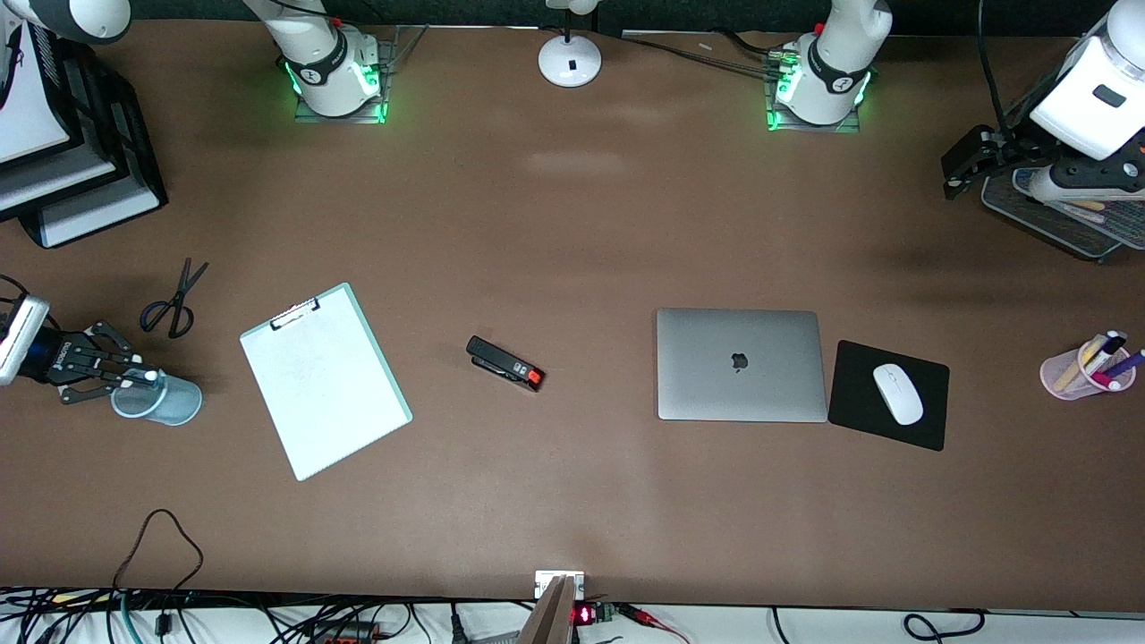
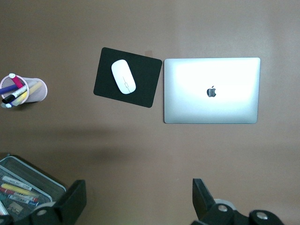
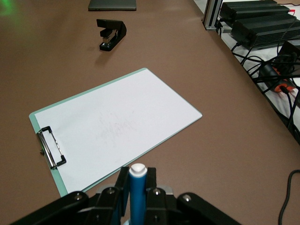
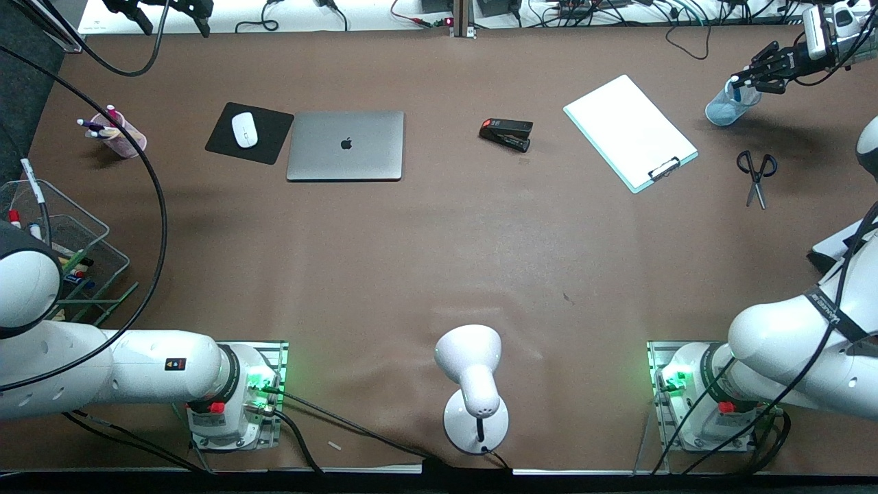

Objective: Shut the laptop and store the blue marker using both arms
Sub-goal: 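Lower the blue marker into the light blue cup and open the right gripper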

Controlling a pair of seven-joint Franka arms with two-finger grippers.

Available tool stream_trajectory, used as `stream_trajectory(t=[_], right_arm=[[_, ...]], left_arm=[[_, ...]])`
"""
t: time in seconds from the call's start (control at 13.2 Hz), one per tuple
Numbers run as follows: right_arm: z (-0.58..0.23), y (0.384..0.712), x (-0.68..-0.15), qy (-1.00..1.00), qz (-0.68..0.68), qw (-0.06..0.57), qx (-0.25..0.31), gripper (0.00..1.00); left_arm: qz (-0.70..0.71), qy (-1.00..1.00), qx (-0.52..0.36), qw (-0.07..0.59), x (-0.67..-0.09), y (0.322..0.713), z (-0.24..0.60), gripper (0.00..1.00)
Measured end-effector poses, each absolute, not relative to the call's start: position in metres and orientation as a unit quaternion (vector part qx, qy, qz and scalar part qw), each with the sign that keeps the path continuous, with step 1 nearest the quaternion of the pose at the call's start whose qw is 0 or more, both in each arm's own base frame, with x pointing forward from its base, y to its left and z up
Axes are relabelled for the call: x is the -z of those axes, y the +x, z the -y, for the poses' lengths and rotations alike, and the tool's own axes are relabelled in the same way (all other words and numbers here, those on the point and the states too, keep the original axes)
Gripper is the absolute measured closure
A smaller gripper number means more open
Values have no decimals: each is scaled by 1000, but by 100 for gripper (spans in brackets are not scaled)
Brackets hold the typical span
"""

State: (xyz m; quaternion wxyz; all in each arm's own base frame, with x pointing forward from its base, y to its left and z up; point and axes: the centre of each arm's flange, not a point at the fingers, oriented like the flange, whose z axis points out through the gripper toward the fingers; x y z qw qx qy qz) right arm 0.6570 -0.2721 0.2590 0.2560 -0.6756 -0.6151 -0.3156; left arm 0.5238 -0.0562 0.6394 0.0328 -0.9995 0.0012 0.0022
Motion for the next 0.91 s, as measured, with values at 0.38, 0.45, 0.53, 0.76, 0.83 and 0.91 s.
stream_trajectory(t=[0.38,0.45,0.53,0.76,0.83,0.91], right_arm=[[279,655,-242,-678,610,254,321,82],[281,654,-239,-679,608,254,324,82],[283,653,-237,-680,606,254,325,82],[289,650,-230,-683,599,257,329,82],[290,649,-227,-683,598,259,331,82],[291,649,-225,-683,596,259,333,82]], left_arm=[[-1,-999,-2,33,-639,524,56,0],[-1,-999,-2,33,-639,524,56,0],[-1,-999,-2,33,-639,524,56,0],[-1,-999,-2,33,-639,524,56,0],[-1,-999,-3,33,-639,524,56,0],[-1,-999,-3,33,-638,524,56,0]])
